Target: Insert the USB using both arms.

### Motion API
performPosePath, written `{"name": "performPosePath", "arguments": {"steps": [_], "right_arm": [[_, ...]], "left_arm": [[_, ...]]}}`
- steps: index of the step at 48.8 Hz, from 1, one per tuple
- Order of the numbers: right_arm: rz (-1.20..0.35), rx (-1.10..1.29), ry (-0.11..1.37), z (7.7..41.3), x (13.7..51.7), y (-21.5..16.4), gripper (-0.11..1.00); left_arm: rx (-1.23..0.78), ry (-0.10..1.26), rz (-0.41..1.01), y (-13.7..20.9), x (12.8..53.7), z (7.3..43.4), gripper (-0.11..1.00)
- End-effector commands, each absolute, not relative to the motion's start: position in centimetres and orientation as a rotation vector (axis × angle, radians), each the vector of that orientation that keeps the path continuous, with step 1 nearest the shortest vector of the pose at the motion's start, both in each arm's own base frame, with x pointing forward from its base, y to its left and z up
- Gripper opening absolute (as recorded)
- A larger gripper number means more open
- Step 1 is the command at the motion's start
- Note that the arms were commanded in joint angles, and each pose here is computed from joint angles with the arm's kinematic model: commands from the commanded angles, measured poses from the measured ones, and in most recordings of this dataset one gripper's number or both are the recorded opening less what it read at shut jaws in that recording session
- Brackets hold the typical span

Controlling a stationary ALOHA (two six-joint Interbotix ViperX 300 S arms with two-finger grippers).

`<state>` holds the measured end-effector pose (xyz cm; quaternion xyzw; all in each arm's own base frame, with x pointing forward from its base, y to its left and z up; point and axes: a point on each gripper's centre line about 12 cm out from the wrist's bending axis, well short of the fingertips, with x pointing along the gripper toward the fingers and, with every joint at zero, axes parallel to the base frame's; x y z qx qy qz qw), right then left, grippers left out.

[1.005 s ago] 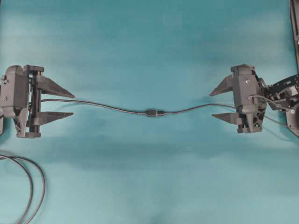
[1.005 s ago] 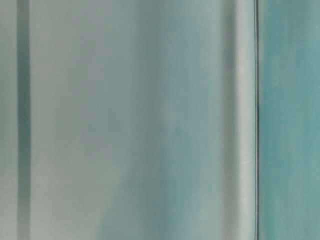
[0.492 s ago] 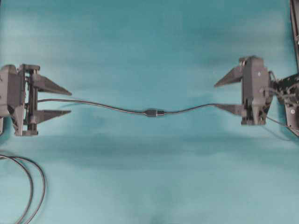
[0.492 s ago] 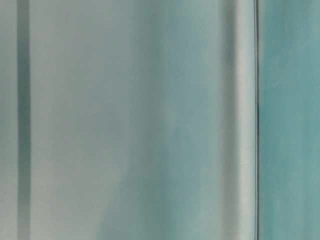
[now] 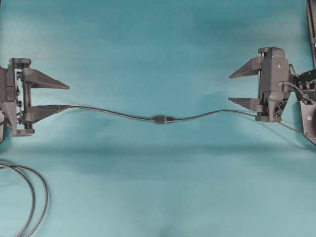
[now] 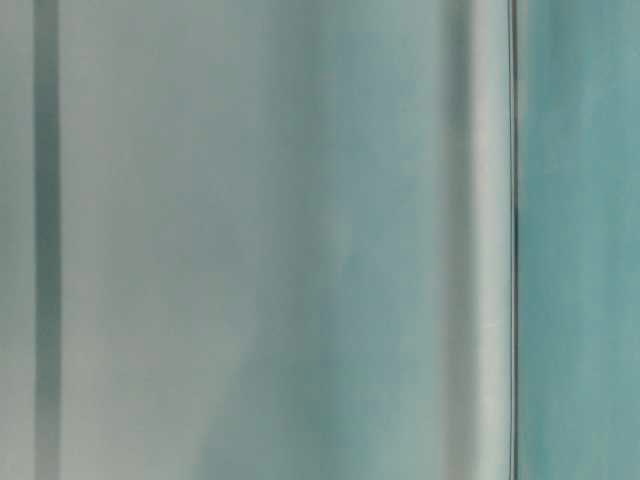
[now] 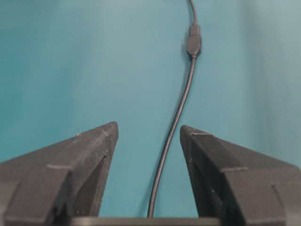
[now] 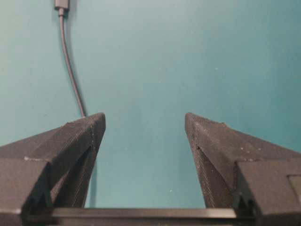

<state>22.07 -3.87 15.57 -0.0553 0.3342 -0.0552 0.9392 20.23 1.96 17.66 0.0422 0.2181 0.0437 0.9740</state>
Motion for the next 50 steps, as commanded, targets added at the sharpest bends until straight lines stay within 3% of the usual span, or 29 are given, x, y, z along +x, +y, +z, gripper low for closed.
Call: {"name": "performPosePath", "arguments": {"steps": [1,50], "right_arm": [[-0.103,-0.108,0.659,16.1,22.4,-3.8,0.74],[-0.031,-0.054,0.662,15.0,21.8,-2.1,0.74]], "left_arm": [[0.099,0.422,0.089,2.0,20.4,18.1,0.72],[0.089,0.471,0.02,0.6,20.1,17.3,0.72]]}}
